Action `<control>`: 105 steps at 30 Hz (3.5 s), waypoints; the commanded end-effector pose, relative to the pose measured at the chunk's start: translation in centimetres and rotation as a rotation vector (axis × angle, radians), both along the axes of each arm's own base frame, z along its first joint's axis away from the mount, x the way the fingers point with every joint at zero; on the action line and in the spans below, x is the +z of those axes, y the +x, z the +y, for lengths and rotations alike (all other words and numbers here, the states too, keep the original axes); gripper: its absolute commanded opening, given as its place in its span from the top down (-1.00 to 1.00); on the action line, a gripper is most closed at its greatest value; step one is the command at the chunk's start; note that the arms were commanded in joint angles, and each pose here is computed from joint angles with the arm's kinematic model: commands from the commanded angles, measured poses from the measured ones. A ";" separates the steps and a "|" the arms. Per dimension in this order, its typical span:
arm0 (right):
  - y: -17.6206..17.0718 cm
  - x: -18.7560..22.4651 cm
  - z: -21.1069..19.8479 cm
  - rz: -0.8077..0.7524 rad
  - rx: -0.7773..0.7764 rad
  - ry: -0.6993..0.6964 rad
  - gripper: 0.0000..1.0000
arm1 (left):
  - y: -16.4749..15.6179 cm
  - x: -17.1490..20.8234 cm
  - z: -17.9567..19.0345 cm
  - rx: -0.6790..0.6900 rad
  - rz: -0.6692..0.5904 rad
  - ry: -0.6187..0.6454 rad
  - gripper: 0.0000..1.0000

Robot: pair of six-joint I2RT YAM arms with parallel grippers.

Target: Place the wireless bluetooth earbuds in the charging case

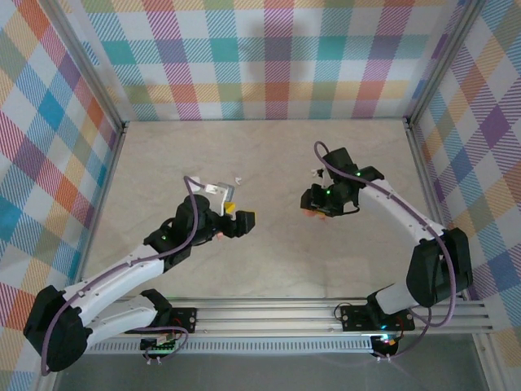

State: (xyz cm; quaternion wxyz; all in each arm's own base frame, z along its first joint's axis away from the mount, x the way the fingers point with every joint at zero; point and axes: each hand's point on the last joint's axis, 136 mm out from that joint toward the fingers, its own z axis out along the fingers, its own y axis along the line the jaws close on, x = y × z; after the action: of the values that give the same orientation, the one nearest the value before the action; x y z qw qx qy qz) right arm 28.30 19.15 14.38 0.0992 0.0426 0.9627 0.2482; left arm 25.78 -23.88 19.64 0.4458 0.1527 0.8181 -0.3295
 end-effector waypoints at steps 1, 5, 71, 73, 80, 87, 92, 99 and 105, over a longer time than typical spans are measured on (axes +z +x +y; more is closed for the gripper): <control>0.1 2.7 2.5 0.016 -0.011 0.173 0.23 | -0.2 2.0 -1.5 -0.043 -0.089 -0.129 -0.63; 0.1 3.7 3.3 0.031 -0.045 0.245 0.24 | 0.0 1.7 -2.9 -0.081 -0.037 -0.141 -0.50; 0.9 16.7 0.0 -0.510 0.073 0.346 -0.54 | 1.7 7.4 -9.5 -0.377 -0.206 -0.285 0.73; 0.1 18.0 0.6 -0.591 0.216 0.355 -0.48 | 0.9 8.8 -8.1 -0.425 -0.220 -0.254 0.73; -4.8 18.9 4.3 -0.798 0.674 0.422 -0.31 | -2.5 13.4 -4.5 -0.565 -0.263 -0.190 0.74; -8.3 21.1 7.1 -1.084 0.925 0.475 -0.23 | -5.4 15.6 -4.5 -0.733 -0.223 -0.131 0.74; -8.5 21.0 8.4 -1.057 0.989 0.470 -0.10 | -6.6 16.1 -4.5 -0.809 -0.208 -0.138 0.74; -8.8 21.4 9.4 -0.993 1.030 0.570 0.09 | -7.9 15.8 -4.4 -0.912 -0.149 -0.110 0.72; -9.1 21.9 10.0 -0.887 1.027 0.661 0.13 | -7.3 15.8 -4.7 -0.925 -0.113 -0.133 0.70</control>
State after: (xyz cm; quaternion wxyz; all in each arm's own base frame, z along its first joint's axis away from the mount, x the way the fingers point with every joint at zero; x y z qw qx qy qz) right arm 20.22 28.82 34.75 0.3479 -0.4819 0.6279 0.5025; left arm 19.37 -28.81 34.81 0.3223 0.4798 0.6318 -0.5166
